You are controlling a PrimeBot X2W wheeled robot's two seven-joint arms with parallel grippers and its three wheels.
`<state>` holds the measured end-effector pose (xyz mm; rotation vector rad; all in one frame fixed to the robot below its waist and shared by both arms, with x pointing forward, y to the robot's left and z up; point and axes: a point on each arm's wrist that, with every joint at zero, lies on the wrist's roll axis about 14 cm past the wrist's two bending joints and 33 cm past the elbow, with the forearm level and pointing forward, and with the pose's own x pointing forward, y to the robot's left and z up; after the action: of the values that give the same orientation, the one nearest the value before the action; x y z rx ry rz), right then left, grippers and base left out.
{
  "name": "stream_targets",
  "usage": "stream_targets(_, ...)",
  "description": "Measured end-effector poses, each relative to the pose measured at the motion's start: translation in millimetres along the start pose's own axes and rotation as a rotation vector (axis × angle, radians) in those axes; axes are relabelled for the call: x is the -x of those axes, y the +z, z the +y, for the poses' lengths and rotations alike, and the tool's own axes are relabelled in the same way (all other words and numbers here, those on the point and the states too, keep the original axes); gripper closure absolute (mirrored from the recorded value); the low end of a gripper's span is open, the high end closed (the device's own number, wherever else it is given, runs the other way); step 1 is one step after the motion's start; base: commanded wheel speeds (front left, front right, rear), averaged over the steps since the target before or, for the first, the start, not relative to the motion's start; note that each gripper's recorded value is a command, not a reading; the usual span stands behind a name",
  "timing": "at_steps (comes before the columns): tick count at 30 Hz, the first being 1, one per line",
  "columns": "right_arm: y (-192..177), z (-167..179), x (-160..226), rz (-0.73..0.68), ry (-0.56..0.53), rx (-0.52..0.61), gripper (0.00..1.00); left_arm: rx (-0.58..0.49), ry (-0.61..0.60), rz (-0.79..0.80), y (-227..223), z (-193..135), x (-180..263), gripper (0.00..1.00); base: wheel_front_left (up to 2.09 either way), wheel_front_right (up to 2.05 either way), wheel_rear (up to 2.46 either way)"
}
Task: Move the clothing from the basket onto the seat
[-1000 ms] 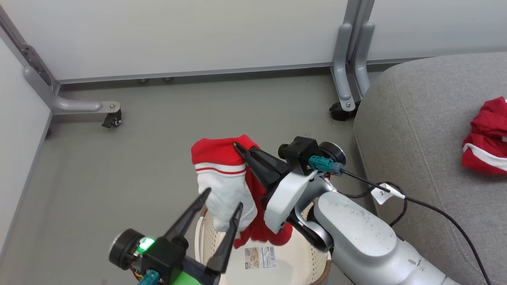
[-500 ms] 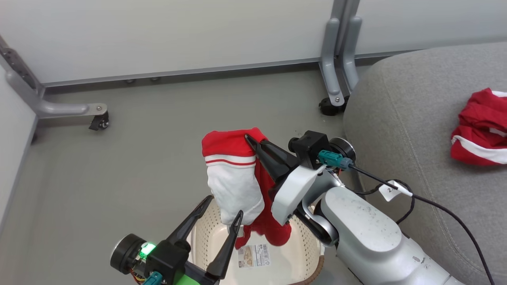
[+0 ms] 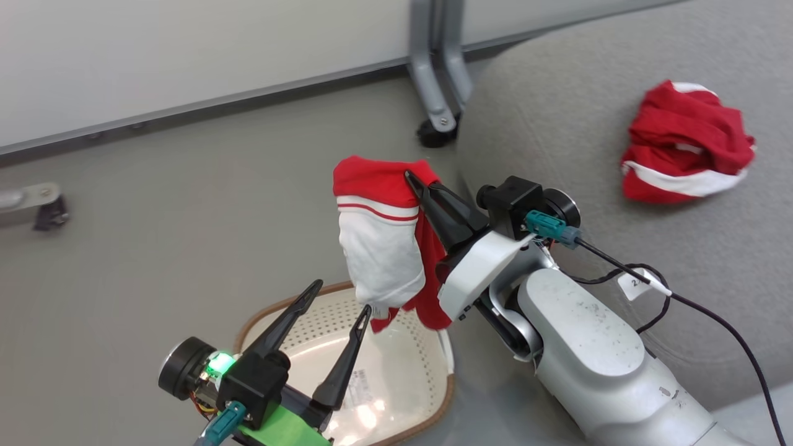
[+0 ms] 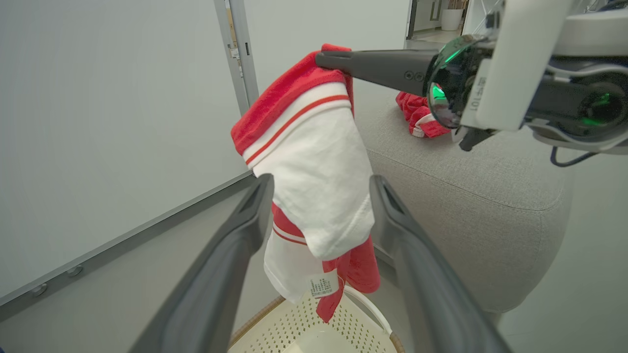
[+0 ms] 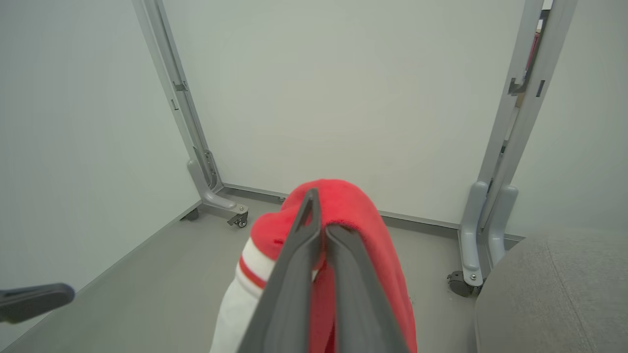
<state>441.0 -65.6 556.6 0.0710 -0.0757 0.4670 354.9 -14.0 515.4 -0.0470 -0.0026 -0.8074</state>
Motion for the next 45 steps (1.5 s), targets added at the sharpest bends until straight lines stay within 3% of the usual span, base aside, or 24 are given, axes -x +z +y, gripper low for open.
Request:
stream_targets(18,-20,-142,118,0.027,-0.533,-0.001,1.0,0.02,-0.48,0.045,-21,-90,-72,0.0,0.0,0.0,0.0)
stream_targets(30,-27,-174,144,0.06,-0.66,0.035,1.0,0.088,-0.554,0.062,-40,-98,-85,0.0,0.02,0.02,0.02)
stream_targets(34,-6,-193,135,0.035,-0.664,0.097,1.0,0.089,-0.549,0.045,-39,-94,-90,0.0,0.0,0.0,0.0)
stream_targets(38,66,-248,124,-0.035,-0.688,0.296,1.0,0.085,-0.527,0.025,-40,-84,-94,0.0,0.0,0.0,0.0)
stream_targets(45,157,-301,122,-0.145,-0.767,0.497,1.0,0.077,-0.494,0.006,-41,-65,-99,0.0,0.0,0.0,0.0)
